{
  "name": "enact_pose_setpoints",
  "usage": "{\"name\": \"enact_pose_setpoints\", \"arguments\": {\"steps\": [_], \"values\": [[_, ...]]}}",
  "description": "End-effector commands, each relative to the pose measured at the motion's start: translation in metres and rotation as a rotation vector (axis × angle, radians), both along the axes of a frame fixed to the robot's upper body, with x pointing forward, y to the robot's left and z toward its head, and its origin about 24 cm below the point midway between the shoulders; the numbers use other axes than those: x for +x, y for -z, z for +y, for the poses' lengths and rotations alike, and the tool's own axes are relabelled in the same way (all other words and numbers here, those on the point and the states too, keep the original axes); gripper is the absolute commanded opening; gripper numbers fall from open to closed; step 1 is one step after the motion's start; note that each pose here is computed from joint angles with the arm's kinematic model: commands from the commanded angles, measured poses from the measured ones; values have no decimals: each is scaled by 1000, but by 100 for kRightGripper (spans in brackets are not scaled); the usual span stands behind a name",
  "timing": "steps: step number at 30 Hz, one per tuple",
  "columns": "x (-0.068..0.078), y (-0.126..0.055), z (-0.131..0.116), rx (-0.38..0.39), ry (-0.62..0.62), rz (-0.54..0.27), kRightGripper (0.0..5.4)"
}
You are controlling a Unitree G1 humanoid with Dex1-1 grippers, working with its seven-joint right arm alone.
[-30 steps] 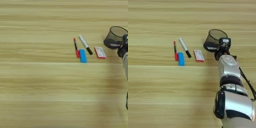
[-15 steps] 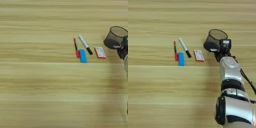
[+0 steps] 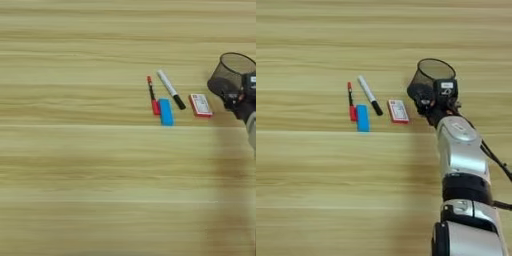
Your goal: Move the objects on the table
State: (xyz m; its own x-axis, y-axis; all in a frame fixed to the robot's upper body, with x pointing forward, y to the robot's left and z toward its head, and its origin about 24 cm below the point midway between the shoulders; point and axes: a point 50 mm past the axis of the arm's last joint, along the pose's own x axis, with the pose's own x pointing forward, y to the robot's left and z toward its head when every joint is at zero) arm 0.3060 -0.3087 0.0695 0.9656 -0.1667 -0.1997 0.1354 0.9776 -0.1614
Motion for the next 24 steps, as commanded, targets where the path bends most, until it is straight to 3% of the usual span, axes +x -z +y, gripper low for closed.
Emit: {"name": "enact_pose_setpoints", "arguments": {"steps": [1, 7, 18, 24], "values": [[9, -35, 5, -35, -46, -107, 329], [6, -32, 20, 10, -124, -77, 405], [3, -13, 36, -29, -198, 54, 539], [2, -7, 37, -60, -202, 93, 539]]}}
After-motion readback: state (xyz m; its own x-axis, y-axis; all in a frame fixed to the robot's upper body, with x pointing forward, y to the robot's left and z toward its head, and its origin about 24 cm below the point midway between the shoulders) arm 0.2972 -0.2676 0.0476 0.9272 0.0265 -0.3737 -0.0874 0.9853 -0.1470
